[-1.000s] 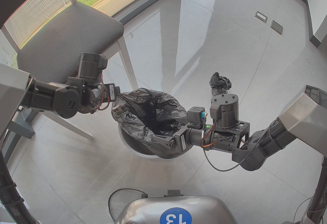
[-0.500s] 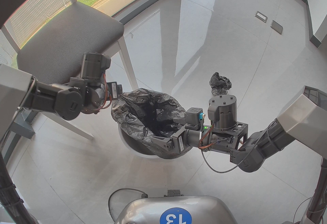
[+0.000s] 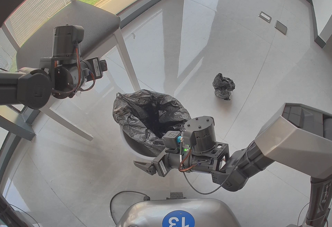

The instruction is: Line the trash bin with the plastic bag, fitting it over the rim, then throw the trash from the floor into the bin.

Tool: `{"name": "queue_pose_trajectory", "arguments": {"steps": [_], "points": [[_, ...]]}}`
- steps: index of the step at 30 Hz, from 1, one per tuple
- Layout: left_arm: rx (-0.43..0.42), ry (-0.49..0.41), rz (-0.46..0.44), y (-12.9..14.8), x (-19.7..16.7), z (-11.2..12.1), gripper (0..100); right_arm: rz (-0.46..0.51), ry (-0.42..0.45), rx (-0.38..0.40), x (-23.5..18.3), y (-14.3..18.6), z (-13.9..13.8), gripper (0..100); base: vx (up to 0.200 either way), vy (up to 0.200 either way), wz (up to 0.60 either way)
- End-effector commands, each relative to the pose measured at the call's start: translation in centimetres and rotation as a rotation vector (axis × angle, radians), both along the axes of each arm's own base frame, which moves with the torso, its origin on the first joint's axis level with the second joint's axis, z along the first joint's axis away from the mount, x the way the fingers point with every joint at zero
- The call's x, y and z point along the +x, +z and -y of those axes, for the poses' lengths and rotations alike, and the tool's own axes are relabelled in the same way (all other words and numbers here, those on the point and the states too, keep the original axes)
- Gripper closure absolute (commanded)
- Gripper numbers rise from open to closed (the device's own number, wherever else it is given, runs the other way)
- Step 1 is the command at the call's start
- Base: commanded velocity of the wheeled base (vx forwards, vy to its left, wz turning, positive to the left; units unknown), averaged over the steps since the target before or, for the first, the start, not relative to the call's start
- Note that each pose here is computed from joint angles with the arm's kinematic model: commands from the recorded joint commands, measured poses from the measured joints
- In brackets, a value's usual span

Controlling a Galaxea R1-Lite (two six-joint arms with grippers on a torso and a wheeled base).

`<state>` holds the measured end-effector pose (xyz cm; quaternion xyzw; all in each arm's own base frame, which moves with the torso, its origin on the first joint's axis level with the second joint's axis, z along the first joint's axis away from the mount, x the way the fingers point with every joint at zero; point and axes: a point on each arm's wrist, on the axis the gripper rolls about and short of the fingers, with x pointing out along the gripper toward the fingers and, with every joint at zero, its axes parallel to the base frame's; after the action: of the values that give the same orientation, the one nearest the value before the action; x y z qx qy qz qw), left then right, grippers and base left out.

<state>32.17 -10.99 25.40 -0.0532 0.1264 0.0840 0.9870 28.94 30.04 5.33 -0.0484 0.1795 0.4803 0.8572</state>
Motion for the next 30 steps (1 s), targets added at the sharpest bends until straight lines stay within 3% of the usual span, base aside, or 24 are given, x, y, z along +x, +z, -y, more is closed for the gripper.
{"name": "queue_pose_trajectory", "arguments": {"steps": [1,10,11,22,30], "points": [[-0.013,-0.001,0.031,1.0,-0.6,-0.2,0,-0.016,-0.004,-0.02,0.3,-1.2,0.1,0,0.0,0.0,0.0],[-0.017,-0.004,0.041,1.0,-0.4,-0.1,0,-0.012,-0.005,-0.036,0.6,-1.8,0.1,0,0.0,0.0,0.0],[-0.017,-0.004,0.041,1.0,-0.4,-0.1,0,-0.012,-0.005,-0.036,0.6,-1.8,0.1,100,0.0,0.0,0.0],[-0.054,-0.016,0.018,0.1,-0.3,0.7,0,-0.005,-0.007,-0.027,0.9,-1.6,-0.1,100,0.0,0.0,0.0],[-0.087,-0.017,-0.04,-2.3,0.5,1.7,0,0.004,0.011,-0.018,0.3,-1.2,-0.6,100,0.0,0.0,0.0]]}}
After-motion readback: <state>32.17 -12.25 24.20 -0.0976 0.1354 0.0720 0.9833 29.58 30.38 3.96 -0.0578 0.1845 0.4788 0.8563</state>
